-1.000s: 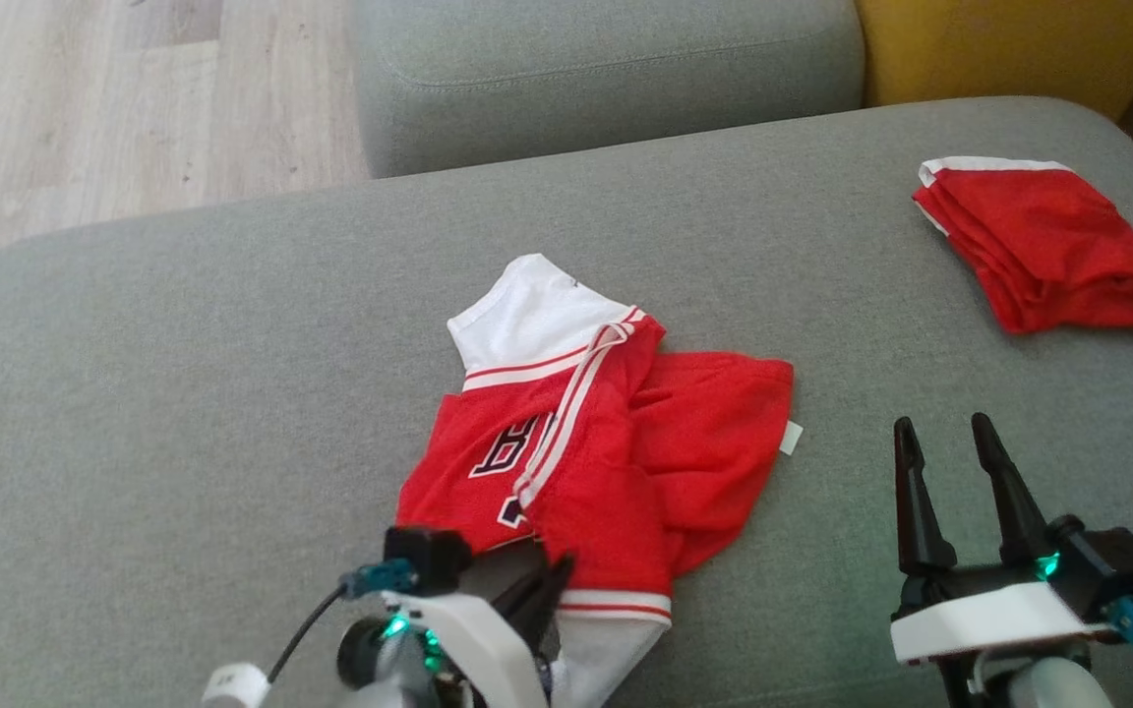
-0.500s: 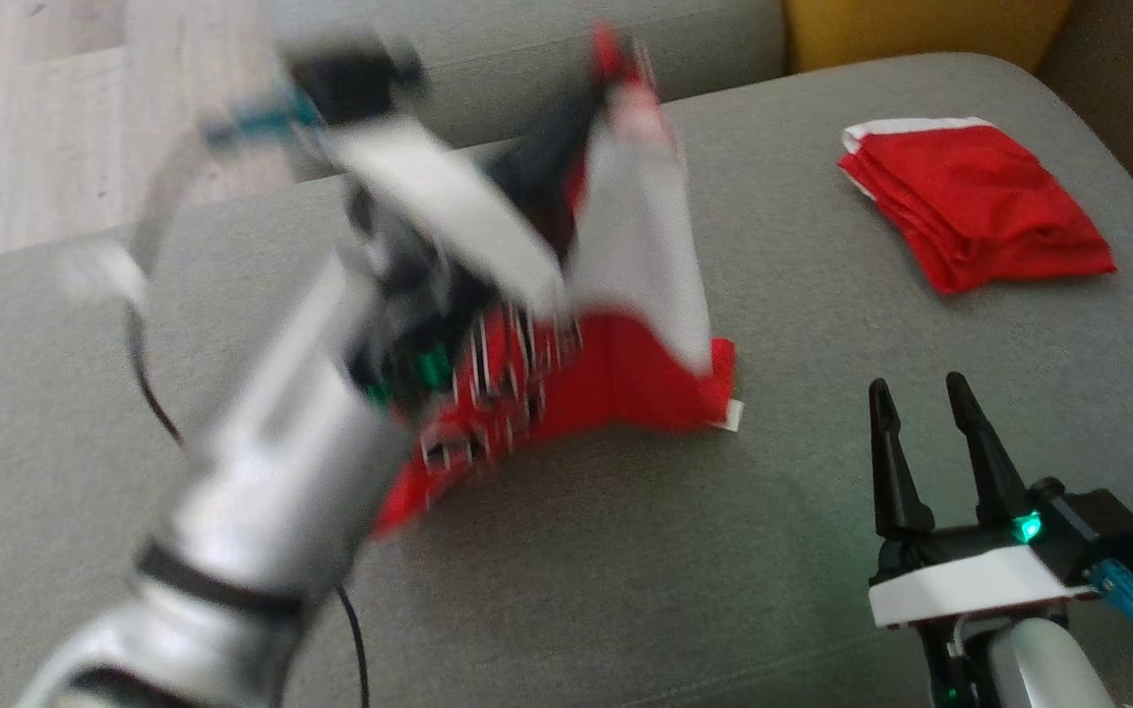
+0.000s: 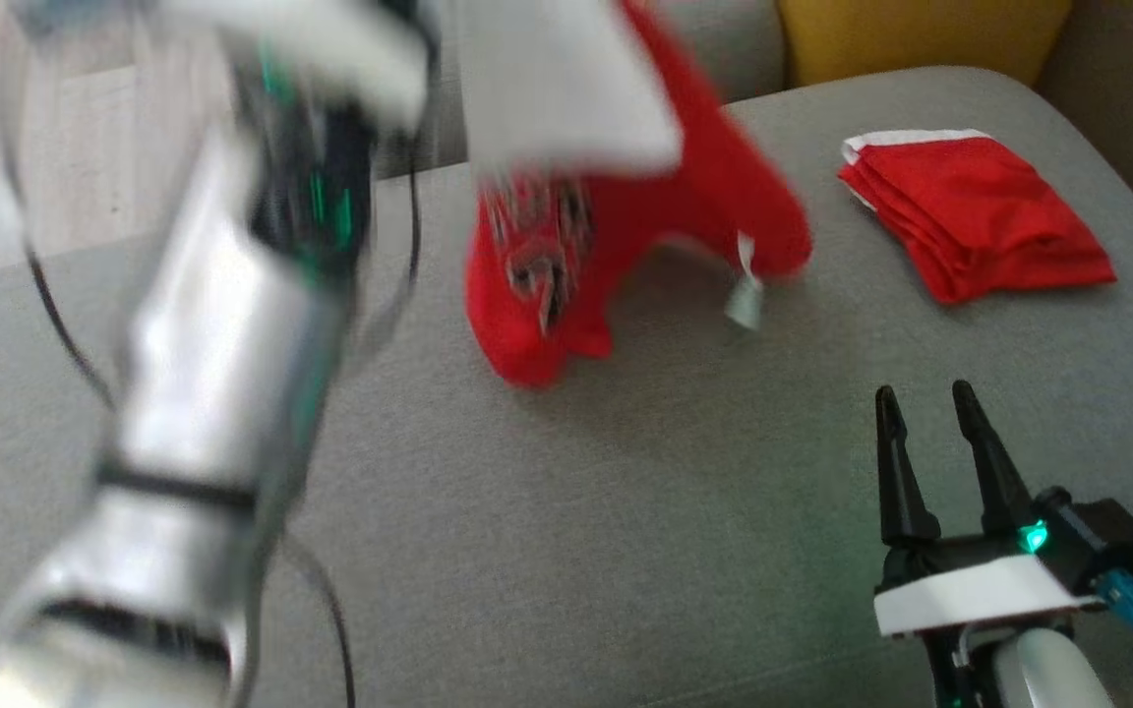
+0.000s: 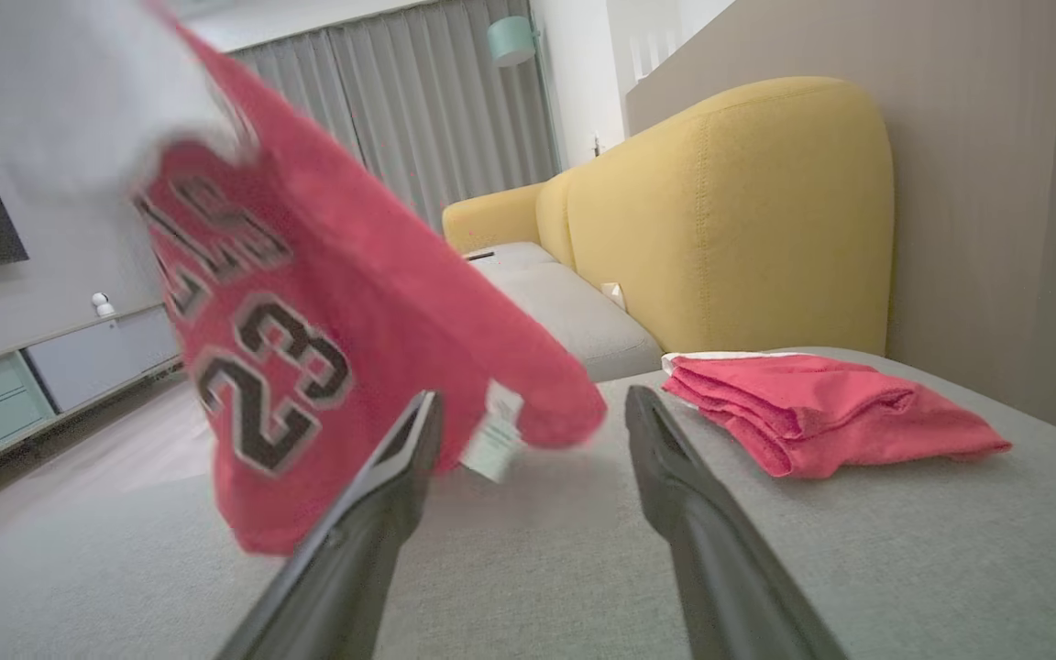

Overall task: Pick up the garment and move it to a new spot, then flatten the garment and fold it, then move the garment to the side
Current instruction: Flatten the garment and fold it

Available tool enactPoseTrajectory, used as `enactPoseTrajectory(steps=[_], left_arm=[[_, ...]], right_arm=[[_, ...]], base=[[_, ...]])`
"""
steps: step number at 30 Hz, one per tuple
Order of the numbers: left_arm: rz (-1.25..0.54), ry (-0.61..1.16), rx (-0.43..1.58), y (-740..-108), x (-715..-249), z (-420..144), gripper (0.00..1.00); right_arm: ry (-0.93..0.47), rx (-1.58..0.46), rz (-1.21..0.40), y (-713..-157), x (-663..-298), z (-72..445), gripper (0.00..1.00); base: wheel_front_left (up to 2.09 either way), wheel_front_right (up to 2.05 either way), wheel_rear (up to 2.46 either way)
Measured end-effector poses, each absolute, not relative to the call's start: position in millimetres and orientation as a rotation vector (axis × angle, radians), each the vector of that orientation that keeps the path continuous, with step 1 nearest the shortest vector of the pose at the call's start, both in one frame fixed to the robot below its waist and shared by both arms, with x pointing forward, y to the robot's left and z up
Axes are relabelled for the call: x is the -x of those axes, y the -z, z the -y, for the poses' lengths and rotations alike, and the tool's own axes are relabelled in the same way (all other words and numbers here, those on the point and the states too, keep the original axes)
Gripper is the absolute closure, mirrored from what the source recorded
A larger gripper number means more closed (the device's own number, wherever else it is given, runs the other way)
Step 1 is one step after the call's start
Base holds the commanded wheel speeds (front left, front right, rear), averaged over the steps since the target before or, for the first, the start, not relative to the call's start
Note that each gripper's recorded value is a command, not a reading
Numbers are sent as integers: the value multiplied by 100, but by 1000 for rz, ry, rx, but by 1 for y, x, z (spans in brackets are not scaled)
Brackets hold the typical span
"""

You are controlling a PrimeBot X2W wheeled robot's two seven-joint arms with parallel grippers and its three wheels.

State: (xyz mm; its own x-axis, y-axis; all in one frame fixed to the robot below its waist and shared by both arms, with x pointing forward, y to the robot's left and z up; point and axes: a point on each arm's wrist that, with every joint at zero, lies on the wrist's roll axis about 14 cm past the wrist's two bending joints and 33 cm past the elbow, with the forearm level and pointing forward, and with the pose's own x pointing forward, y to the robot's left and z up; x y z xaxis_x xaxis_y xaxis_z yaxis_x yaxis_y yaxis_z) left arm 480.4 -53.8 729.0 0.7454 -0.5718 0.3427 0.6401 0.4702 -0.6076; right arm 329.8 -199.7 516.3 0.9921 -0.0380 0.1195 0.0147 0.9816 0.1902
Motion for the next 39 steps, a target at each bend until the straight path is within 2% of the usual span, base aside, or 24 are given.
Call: enactPoseTrajectory(steps=[3, 7, 10, 14, 16, 20, 24, 31, 39], left_arm=[[-140, 555, 826, -606, -473, 17, 100], [-379, 330, 798, -473, -425, -38, 100], [-408, 240, 735, -435, -406, -72, 100], [-322, 216, 605, -438, -412, -99, 100], [-266, 211, 638, -450, -416, -101, 0], [-172, 238, 578, -473, -419, -104, 0], [-103, 177, 475, -485, -417, -126, 0], [-110, -8, 445, -454, -353, -158, 0], [24, -150, 328, -484, -306, -201, 0]], right_arm=[[7, -195, 105, -511, -329, 193, 0], [-16, -195, 93, -508, -333, 185, 0], [-36, -186, 83, -505, -339, 180, 0], [-62, -187, 66, -501, -344, 171, 0], [-80, -188, 61, -500, -346, 165, 0], [-125, -191, 50, -498, -347, 151, 0], [-143, -193, 43, -496, -343, 145, 0], [-152, -203, 75, -506, -341, 143, 0], [-146, -217, 31, -491, -327, 144, 0]], base=[[0, 0, 0], [0, 0, 0], [0, 0, 0], [0, 0, 0], [0, 0, 0], [0, 0, 0], [0, 0, 0], [0, 0, 0], [0, 0, 0]])
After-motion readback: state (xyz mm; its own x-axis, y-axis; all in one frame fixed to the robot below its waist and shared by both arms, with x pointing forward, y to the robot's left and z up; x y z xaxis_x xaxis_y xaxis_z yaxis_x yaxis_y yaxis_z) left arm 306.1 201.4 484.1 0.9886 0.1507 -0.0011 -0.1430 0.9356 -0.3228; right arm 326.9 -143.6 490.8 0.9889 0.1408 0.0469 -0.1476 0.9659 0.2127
